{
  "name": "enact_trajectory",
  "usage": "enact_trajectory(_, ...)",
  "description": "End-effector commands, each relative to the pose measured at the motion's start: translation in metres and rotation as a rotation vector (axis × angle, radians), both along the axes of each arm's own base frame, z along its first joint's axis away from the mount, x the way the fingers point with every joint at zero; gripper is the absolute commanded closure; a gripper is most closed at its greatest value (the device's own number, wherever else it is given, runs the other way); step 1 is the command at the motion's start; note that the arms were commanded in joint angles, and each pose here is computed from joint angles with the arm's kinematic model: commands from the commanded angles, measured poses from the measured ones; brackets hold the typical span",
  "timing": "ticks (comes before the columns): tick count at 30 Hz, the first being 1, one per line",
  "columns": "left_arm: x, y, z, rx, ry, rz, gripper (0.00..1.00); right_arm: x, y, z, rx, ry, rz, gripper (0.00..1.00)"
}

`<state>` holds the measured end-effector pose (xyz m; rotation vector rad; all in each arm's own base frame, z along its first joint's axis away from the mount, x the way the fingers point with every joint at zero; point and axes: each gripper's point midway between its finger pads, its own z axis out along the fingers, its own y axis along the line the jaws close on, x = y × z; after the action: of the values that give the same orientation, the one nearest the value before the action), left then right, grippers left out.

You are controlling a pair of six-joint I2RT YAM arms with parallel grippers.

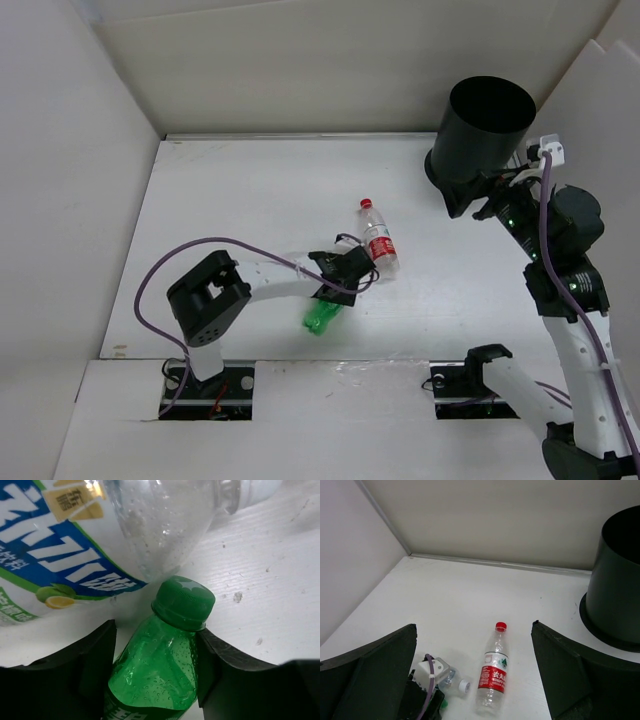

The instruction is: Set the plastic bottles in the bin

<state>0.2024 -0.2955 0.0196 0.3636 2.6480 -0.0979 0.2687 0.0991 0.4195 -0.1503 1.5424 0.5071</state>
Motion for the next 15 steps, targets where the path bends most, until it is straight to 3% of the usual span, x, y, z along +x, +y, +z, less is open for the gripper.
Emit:
enact_trajectory(1,-0.016,-0.004,-0.002,-0.034,0.033,-0.009,0.62,-0.004,0.004,0.012,0.018,-0.042,0.011,0.00)
enact_trajectory(2,-0.022,-0.005,-0.002,-0.031,0.041,-0.010,0.70,-0.004,0.004,0.012,0.018,-0.042,0.011,0.00)
enact_trajectory(3,-0.024,-0.009,0.001,-0.039,0.041,-0.007,0.85,-0.004,0.004,0.012,0.018,-0.042,0.011,0.00)
enact_trajectory(7,-0.031,-0.031,0.043,-0.086,-0.022,-0.022,1.00,-0.008,0.003,0.016,0.019,-0.051,0.011,0.00)
enact_trajectory(10,-0.024,-0.048,0.101,-0.165,-0.101,-0.004,1.00,-0.009,0.004,0.018,0.019,-0.060,0.024,0.00)
enact_trajectory(15,0.018,-0.059,0.233,-0.393,-0.351,0.114,1.00,-0.005,0.014,0.014,0.060,-0.090,0.124,0.00)
